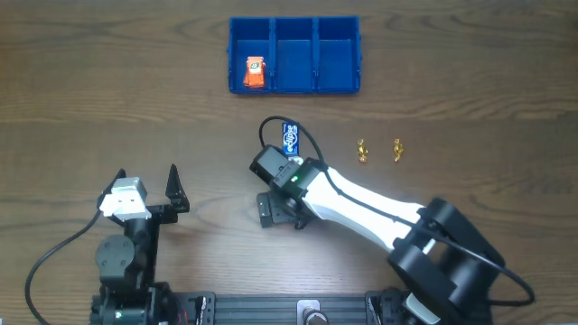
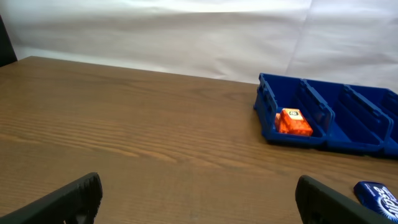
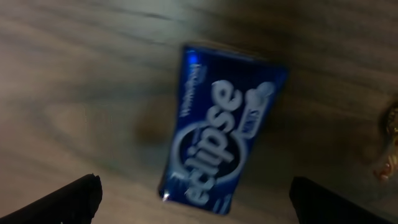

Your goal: Sort Candies Into Trays

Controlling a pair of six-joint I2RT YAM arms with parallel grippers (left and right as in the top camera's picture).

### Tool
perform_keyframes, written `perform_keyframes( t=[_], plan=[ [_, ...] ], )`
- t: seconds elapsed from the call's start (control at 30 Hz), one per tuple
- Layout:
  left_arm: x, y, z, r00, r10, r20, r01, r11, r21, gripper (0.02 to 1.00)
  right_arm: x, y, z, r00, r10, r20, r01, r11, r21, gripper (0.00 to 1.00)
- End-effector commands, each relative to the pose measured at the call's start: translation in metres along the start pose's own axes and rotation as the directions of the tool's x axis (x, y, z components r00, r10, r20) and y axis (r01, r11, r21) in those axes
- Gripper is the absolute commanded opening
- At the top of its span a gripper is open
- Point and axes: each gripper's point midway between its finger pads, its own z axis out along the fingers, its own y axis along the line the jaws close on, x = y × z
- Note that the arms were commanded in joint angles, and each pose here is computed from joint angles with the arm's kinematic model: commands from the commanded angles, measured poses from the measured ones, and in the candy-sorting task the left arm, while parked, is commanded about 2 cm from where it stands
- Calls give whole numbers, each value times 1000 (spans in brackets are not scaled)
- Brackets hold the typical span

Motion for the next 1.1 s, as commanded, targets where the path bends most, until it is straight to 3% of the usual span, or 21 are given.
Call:
perform_keyframes(
  t=[0.03, 0.2, 0.4, 0.8, 0.87, 0.97, 1.1],
  plan=[
    [18, 4, 1, 999, 6, -52, -7, 1000, -16, 998, -11, -10, 11, 994, 100, 44, -103, 992, 74, 998],
    [18, 4, 1, 999, 6, -52, -7, 1000, -16, 998, -22, -9, 13, 989, 113, 93, -120, 990, 75, 993],
    [18, 4, 1, 999, 6, -52, -7, 1000, -16, 998, -24, -11, 20, 985, 140, 100, -149, 985, 89, 858],
    [18, 4, 1, 999, 6, -52, -7, 1000, -16, 998, -25, -6, 24, 986, 130, 106, -139, 987, 80, 281],
    [18, 4, 1, 999, 6, -52, -7, 1000, -16, 998, -27, 1, 20, 986, 119, 119, -128, 990, 65, 270],
    [18, 4, 1, 999, 6, -52, -7, 1000, -16, 998, -38, 8, -6, 978, 97, 185, -111, 991, 69, 259],
    [18, 4, 1, 999, 6, -52, -7, 1000, -16, 998, -87, 3, -113, 924, 26, 381, -97, 981, 168, 244]
  ],
)
